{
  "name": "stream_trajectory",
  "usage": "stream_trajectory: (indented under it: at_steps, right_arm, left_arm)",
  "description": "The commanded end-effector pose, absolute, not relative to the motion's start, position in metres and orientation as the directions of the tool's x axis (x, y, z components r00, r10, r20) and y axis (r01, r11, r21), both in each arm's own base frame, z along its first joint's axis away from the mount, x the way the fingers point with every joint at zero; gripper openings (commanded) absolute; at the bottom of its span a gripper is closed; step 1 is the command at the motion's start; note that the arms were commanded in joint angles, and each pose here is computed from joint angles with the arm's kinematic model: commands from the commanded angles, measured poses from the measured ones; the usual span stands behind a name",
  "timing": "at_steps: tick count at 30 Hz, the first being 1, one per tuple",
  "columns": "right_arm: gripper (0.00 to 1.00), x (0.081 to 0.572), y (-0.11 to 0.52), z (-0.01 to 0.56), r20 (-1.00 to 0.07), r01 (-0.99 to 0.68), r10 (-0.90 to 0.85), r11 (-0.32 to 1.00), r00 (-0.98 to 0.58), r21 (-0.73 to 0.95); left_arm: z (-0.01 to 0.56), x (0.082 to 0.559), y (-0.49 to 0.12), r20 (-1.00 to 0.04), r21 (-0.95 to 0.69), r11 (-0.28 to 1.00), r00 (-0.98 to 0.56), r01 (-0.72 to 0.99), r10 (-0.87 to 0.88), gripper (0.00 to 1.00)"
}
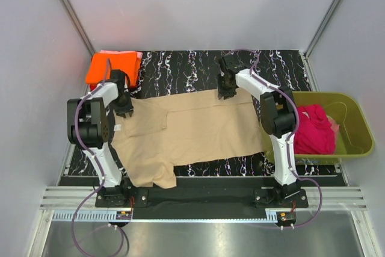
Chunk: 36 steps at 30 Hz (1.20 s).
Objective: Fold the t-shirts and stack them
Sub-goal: Fold the tshirt
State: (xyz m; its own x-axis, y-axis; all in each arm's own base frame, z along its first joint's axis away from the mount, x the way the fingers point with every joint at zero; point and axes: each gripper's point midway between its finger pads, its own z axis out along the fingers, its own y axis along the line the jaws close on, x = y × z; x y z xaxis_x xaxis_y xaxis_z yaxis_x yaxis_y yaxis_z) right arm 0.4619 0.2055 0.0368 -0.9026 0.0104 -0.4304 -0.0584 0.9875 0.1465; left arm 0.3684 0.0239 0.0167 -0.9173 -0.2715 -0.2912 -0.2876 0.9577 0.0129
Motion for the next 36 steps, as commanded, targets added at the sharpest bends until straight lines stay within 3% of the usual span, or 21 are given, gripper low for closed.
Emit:
stream_trajectory:
  at_steps: [1,15,19,24,29,30,36]
  right_arm:
    - [0.34,0.468,0.190,0.028,-0.442,-0.027,0.014,0.996,-0.897,0.087]
    - [0.33,0.490,0.192,0.030,-0.454,-0.009,0.028,0.997,-0.891,0.079]
    - [0.34,0.490,0.189,0.071,-0.508,-0.008,0.039,0.996,-0.860,0.090]
    - [0.35,0.475,0.194,0.105,-0.536,-0.028,0.056,0.989,-0.842,0.148]
    - [0.35,0.454,0.195,0.121,-0.546,-0.051,0.062,0.981,-0.836,0.190]
    - [0.36,0.451,0.194,0.122,-0.548,-0.051,0.065,0.980,-0.834,0.193]
    - [0.36,0.439,0.197,0.138,-0.570,-0.074,0.073,0.970,-0.818,0.231]
  left_arm:
    - [0.009,0.377,0.069,-0.317,0.098,0.927,-0.895,-0.361,-0.314,0.34]
    - [0.015,0.419,0.076,-0.334,-0.060,0.908,-0.849,-0.415,-0.410,0.34]
    - [0.057,0.406,0.076,-0.415,-0.079,0.888,-0.795,-0.454,-0.443,0.35]
    - [0.101,0.382,0.082,-0.476,-0.111,0.854,-0.727,-0.508,-0.495,0.44]
    - [0.145,0.345,0.088,-0.523,-0.177,0.732,-0.567,-0.658,-0.636,0.46]
    - [0.145,0.338,0.085,-0.500,-0.217,0.665,-0.504,-0.714,-0.704,0.45]
    - [0.107,0.249,0.074,-0.342,-0.083,0.387,-0.338,-0.918,-0.877,0.41]
